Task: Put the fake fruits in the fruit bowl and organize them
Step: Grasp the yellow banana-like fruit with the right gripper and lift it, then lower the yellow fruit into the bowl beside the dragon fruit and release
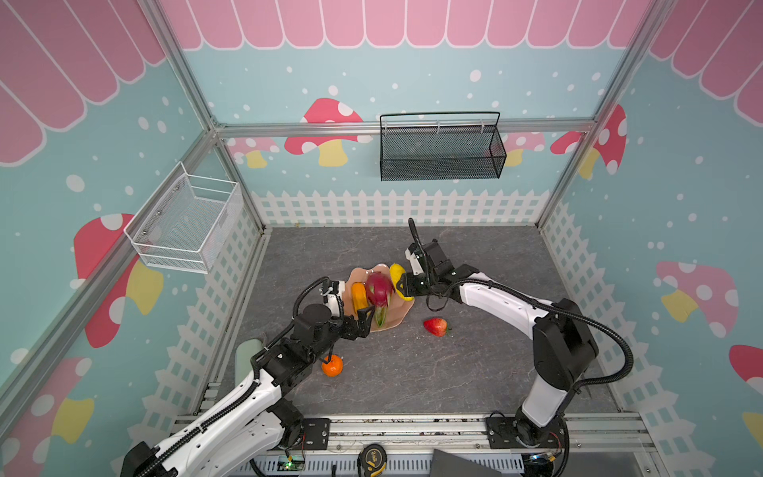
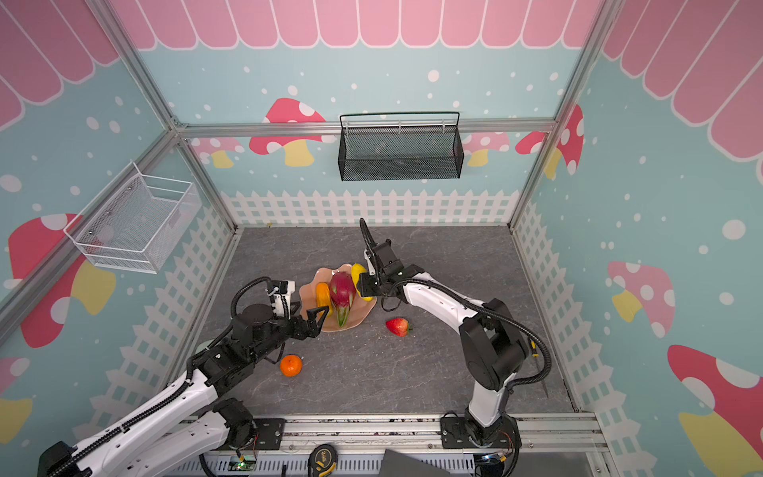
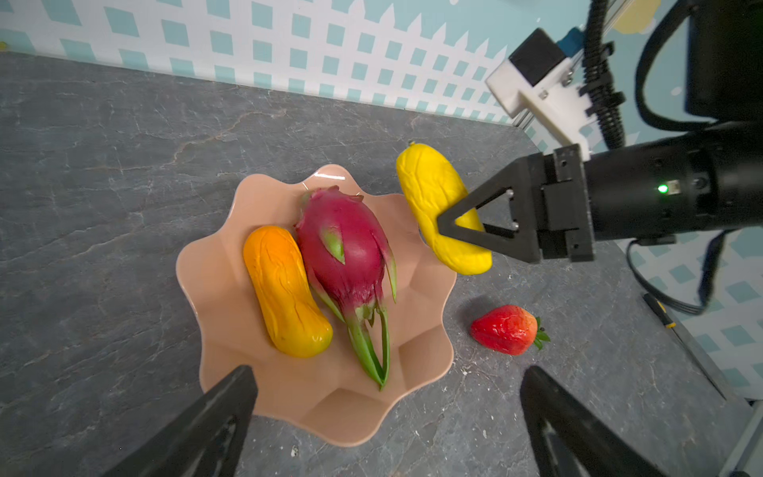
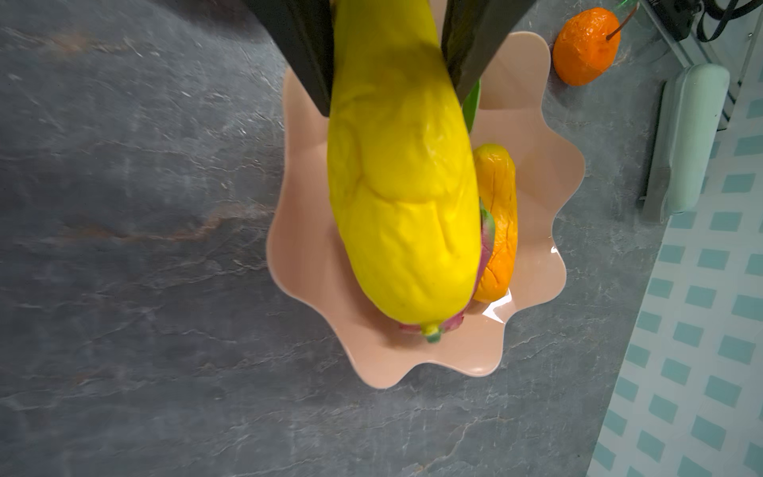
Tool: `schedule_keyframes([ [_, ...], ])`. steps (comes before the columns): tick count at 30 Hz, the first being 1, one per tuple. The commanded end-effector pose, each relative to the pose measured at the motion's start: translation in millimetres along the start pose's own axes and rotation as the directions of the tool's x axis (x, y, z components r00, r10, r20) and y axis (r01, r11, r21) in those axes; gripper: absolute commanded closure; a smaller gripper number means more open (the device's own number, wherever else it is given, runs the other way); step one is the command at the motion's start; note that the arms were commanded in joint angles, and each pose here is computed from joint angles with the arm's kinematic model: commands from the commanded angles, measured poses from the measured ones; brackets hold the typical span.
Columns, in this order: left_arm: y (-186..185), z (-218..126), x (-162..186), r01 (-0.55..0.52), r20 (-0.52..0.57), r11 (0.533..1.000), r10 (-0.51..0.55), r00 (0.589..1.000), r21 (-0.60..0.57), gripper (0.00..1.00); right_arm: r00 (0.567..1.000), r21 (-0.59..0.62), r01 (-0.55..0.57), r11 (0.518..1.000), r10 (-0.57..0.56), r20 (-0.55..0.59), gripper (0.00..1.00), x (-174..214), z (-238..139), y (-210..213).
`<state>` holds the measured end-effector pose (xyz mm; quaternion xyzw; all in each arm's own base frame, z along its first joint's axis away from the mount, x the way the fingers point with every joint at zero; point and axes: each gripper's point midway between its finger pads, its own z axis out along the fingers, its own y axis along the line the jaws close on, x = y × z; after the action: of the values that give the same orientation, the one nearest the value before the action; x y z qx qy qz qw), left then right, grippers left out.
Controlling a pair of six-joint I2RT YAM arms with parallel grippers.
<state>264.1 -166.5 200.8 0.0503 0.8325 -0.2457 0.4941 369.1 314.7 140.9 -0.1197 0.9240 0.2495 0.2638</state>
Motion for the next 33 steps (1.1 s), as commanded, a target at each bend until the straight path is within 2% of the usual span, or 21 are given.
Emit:
schedule_keyframes([
  [1, 1, -10, -1, 0.038, -0.006, 0.999, -0.038, 0.999, 0.002, 0.00, 1.000, -0.057, -0.011, 0.998, 0.010, -0.008, 0.58, -1, 10, 11],
  [14, 0, -10, 1, 0.021, -0.020, 1.000, -0.021, 1.000, 0.007, 0.00, 0.998, 0.001, -0.037, 0.999, 0.037, -0.054, 0.52, 17, 36, -8],
  [21, 0, -9, 5, 0.030, -0.027, 0.999, -0.030, 0.999, 0.011, 0.00, 0.998, 0.008, -0.029, 1.000, 0.029, -0.058, 0.48, 18, 38, -10],
  [27, 1, -10, 6, 0.033, -0.028, 0.999, -0.033, 0.999, 0.010, 0.00, 0.998, 0.021, -0.017, 1.000, 0.018, -0.056, 0.35, 18, 36, -12],
  [33, 1, -9, 9, 0.036, -0.036, 0.999, -0.035, 0.999, 0.010, 0.00, 1.000, 0.029, 0.006, 1.000, -0.005, -0.029, 0.34, 11, 27, -11],
])
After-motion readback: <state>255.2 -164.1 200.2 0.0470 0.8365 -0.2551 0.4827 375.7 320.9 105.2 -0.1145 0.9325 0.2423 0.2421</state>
